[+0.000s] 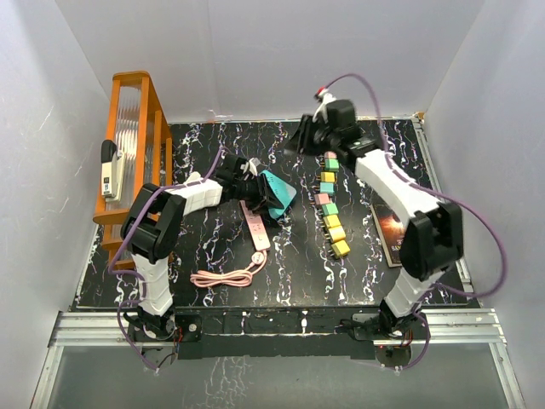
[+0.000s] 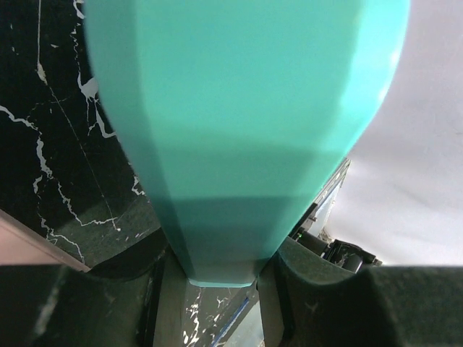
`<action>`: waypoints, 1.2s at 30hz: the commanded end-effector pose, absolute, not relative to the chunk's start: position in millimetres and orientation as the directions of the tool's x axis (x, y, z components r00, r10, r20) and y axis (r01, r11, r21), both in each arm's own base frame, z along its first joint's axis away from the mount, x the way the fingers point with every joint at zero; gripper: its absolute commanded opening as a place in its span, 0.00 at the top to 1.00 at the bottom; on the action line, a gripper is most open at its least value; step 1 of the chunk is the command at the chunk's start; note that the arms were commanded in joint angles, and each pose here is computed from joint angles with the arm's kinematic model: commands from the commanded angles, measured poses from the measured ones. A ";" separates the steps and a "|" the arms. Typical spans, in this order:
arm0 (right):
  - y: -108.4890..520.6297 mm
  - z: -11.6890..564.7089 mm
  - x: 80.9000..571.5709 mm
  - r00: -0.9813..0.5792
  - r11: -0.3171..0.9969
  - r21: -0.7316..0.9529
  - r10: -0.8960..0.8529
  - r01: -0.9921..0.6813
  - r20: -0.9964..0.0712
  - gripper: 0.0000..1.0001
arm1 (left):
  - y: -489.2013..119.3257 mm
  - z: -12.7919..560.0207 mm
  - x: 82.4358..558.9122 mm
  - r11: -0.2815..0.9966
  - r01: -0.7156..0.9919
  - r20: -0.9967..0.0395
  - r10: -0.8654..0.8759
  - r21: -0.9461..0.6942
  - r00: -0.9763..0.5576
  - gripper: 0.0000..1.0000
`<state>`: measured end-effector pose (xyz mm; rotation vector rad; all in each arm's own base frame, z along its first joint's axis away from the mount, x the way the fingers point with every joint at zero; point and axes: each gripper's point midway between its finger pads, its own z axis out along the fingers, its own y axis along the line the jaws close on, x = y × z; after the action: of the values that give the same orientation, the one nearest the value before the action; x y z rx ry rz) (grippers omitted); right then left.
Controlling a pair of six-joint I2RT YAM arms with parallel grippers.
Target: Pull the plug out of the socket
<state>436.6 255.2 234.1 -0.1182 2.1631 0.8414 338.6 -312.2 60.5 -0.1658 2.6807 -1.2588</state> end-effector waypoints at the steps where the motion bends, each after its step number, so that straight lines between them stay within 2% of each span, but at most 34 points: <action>1: 217.9 319.2 447.8 -0.493 0.791 0.475 0.259 -0.386 -0.831 1.00 | -280.3 8.7 331.0 0.755 -0.166 -0.010 -0.222 -0.634 -0.975 1.00; 5: 183.3 305.2 466.4 -0.500 0.814 0.479 0.280 -0.329 -0.820 1.00 | -296.4 15.1 336.2 0.714 -0.087 -0.005 -0.126 -0.695 -0.992 1.00; 10: 148.2 274.0 498.9 -0.522 0.816 0.516 0.331 -0.260 -0.786 0.99 | -302.4 19.9 347.6 0.717 -0.028 -0.035 -0.073 -0.697 -0.997 0.99; 17: 119.4 213.5 554.6 -0.583 0.822 0.542 0.358 -0.173 -0.729 0.94 | -298.2 24.6 359.2 0.754 0.005 -0.081 -0.064 -0.656 -0.995 0.68; 24: 109.2 164.8 591.6 -0.634 0.833 0.536 0.343 -0.136 -0.694 0.93 | -290.9 23.7 367.1 0.800 0.016 -0.100 -0.055 -0.600 -0.994 0.50; 28: 107.0 151.0 604.3 -0.657 0.846 0.512 0.302 -0.149 -0.691 0.90 | -287.9 24.4 370.3 0.814 0.027 -0.117 -0.050 -0.581 -0.992 0.44; 36: 103.6 130.0 619.7 -0.679 0.855 0.491 0.259 -0.169 -0.686 0.82 | -282.2 42.6 375.0 0.830 0.060 -0.172 -0.043 -0.554 -0.984 0.39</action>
<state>607.2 107.0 116.0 0.1326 2.2588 0.6805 379.2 -301.4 35.8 0.0076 2.8022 -0.9937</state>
